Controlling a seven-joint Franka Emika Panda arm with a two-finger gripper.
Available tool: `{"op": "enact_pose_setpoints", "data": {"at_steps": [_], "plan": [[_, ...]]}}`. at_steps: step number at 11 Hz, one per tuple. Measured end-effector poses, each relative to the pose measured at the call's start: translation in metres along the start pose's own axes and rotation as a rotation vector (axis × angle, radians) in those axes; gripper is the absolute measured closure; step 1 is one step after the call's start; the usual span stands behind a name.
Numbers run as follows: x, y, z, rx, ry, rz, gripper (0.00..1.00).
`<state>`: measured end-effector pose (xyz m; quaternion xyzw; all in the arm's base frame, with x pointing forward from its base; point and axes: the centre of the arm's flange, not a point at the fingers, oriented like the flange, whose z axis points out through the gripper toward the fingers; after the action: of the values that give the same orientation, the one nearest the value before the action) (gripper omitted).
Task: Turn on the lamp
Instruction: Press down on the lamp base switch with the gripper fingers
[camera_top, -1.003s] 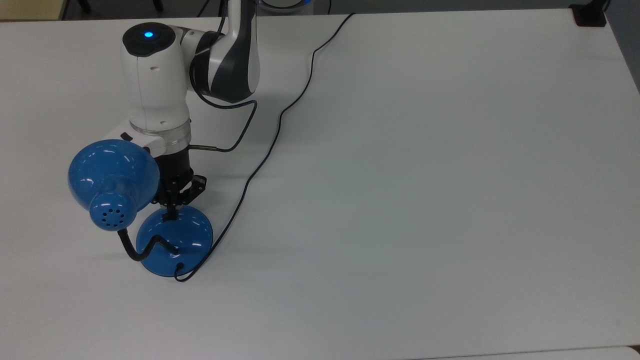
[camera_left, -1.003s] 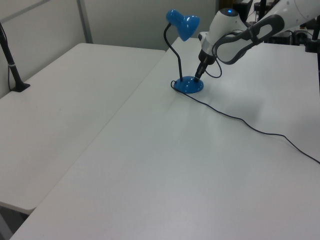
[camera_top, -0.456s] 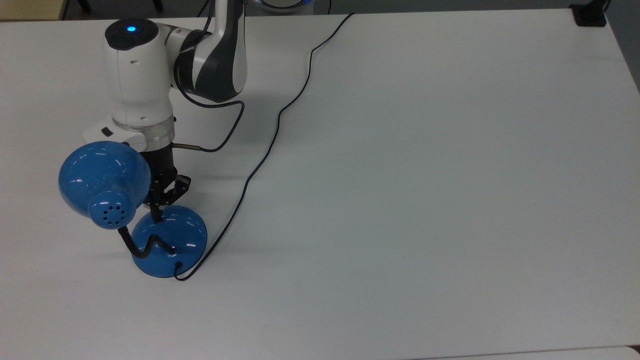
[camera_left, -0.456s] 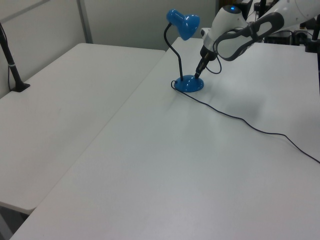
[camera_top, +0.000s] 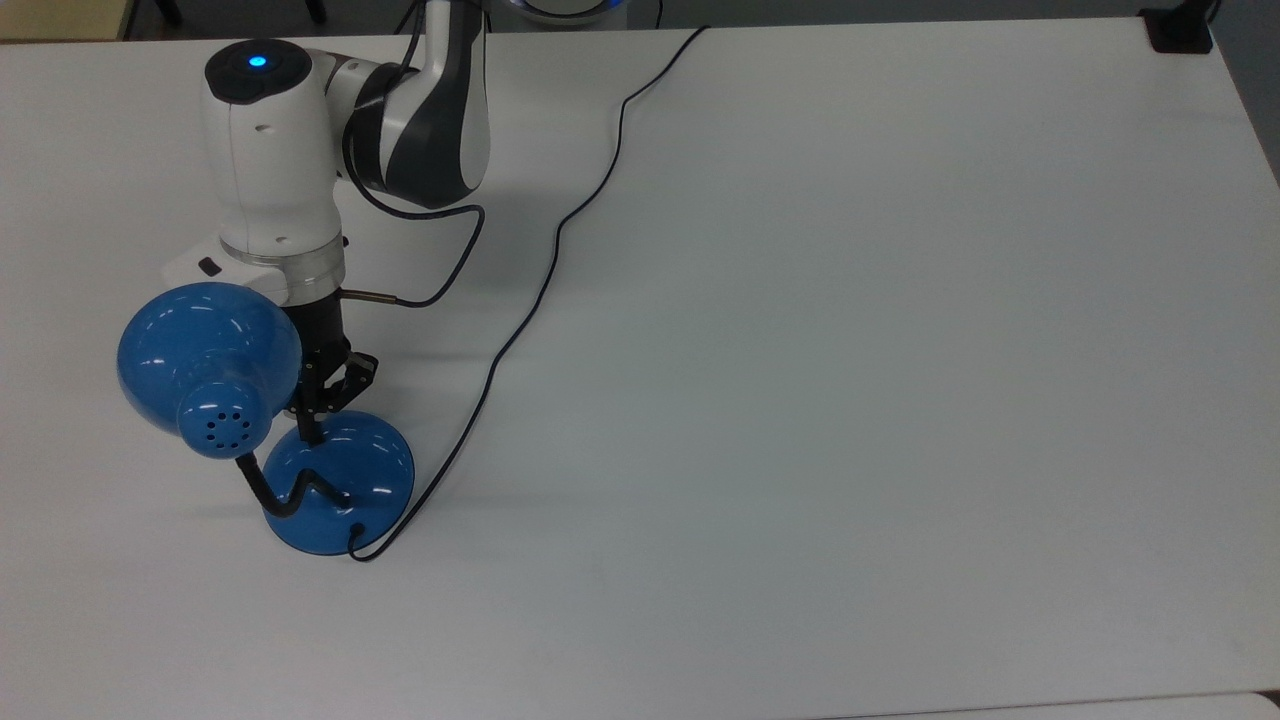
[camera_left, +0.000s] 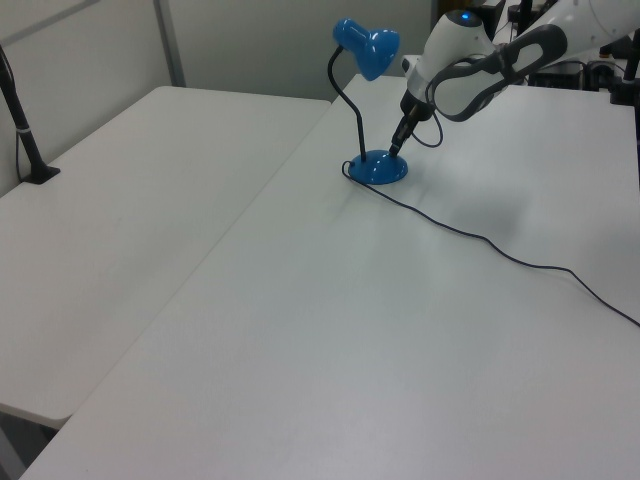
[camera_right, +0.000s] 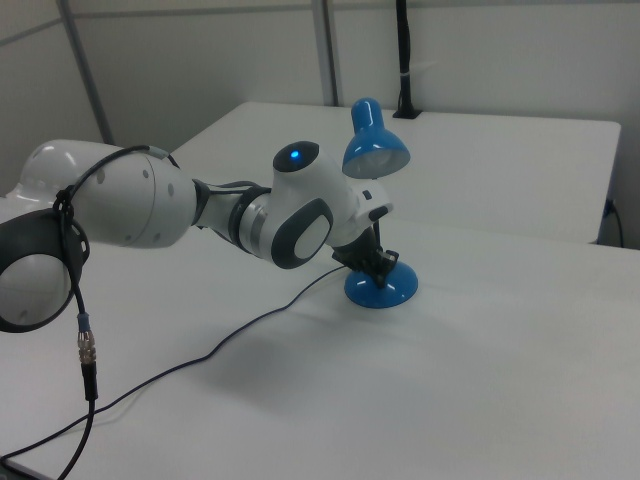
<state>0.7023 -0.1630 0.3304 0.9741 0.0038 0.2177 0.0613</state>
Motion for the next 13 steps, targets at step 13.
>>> {"op": "enact_pose_setpoints", "data": {"at_steps": [13], "plan": [[0.0005, -0.0013, 0.0035, 0.001, 0.0, -0.042, 0.99]]}}
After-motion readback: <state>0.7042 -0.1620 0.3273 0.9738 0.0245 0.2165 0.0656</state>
